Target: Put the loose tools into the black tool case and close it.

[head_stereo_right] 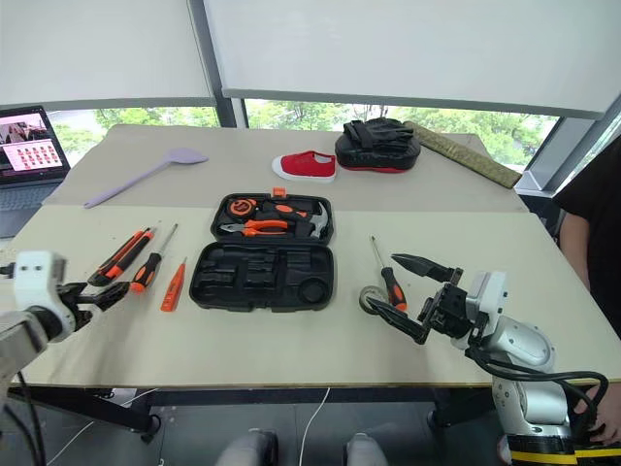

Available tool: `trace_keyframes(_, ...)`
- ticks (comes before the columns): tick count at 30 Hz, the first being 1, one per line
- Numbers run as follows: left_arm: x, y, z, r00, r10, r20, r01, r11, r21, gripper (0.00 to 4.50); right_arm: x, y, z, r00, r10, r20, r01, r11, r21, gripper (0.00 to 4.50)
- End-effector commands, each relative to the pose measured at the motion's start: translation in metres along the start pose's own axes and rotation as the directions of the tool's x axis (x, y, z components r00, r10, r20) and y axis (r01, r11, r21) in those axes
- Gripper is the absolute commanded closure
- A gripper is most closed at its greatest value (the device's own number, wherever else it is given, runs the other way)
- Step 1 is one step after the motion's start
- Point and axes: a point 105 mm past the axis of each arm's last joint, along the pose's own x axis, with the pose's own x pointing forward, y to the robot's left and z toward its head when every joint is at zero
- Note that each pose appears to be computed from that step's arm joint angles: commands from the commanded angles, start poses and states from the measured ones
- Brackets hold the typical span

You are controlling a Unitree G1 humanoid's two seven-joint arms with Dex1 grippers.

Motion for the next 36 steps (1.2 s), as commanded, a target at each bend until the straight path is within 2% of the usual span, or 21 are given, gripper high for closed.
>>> trace_keyframes(1, 0.015, -0.014, 0.008, 0.999, -0.033, 0.019, 0.033, 0.999, 0.025, 0.07, -0.004, 0.001, 0.008, 1.0, -0.007, 0.016, 0.008, 0.999, -0.045, 0.0)
trace_keyframes(6, 0.032, -0.034, 0.007, 0.997, -0.073, 0.014, 0.073, 0.997, 0.005, 0.07, -0.006, 0.003, 0.006, 1.0, -0.011, 0.011, 0.011, 0.999, -0.037, 0.0)
trace_keyframes(15, 0.047, -0.036, 0.006, 0.999, -0.039, 0.003, 0.039, 0.999, -0.02, 0.07, -0.006, 0.004, 0.006, 1.0, -0.004, 0.007, 0.004, 1.0, -0.029, 0.0)
trace_keyframes(18, 0.05, -0.032, 0.001, 1.0, -0.007, -0.021, 0.006, 1.0, -0.026, 0.75, -0.003, 0.005, 0.006, 1.0, 0.01, 0.01, -0.009, 1.0, -0.027, 0.0)
trace_keyframes(21, 0.05, -0.028, 0.0, 1.0, 0.006, -0.027, -0.007, 1.0, -0.028, 1.98, -0.001, 0.005, 0.007, 1.0, 0.024, 0.013, -0.024, 0.999, -0.026, 0.0)
trace_keyframes(22, 0.05, -0.028, 0.0, 1.0, 0.006, -0.024, -0.006, 1.0, -0.028, 2.26, -0.001, 0.005, 0.007, 1.0, 0.028, 0.013, -0.027, 0.999, -0.026, 0.0)
trace_keyframes(24, 0.049, -0.027, 0.002, 1.0, 0.007, -0.013, -0.008, 1.0, -0.029, 3.15, -0.001, 0.004, 0.007, 0.999, 0.031, 0.013, -0.031, 0.999, -0.026, 0.0)
trace_keyframes(26, 0.048, -0.028, 0.01, 0.999, -0.01, 0.045, 0.011, 1.0, -0.026, 3.62, 0.0, 0.004, 0.007, 0.999, 0.033, 0.011, -0.032, 0.999, -0.027, 0.0)
trace_keyframes(30, 0.037, -0.035, 0.048, 0.954, -0.108, 0.278, 0.1, 0.994, 0.044, 3.6, -0.004, 0.0, 0.008, 1.0, 0.022, 0.0, -0.022, 0.999, -0.043, 0.0)
trace_keyframes(33, 0.026, -0.043, 0.069, 0.896, -0.207, 0.394, 0.17, 0.977, 0.125, 3.6, -0.008, -0.004, 0.013, 1.0, -0.004, -0.004, 0.003, 0.998, -0.061, 0.0)
trace_keyframes(34, 0.021, -0.049, 0.077, 0.865, -0.262, 0.428, 0.204, 0.963, 0.178, 3.6, -0.011, -0.006, 0.015, 1.0, -0.012, -0.009, 0.012, 0.998, -0.07, 0.0)
trace_keyframes(35, 0.014, -0.062, 0.086, 0.815, -0.367, 0.448, 0.256, 0.922, 0.29, 3.6, -0.015, -0.009, 0.017, 1.0, -0.022, -0.017, 0.021, 0.997, -0.078, 0.0)
trace_keyframes(36, 0.009, -0.079, 0.088, 0.768, -0.489, 0.414, 0.29, 0.842, 0.455, 3.6, -0.02, -0.012, 0.019, 0.999, -0.029, -0.035, 0.026, 0.997, -0.076, 0.0)
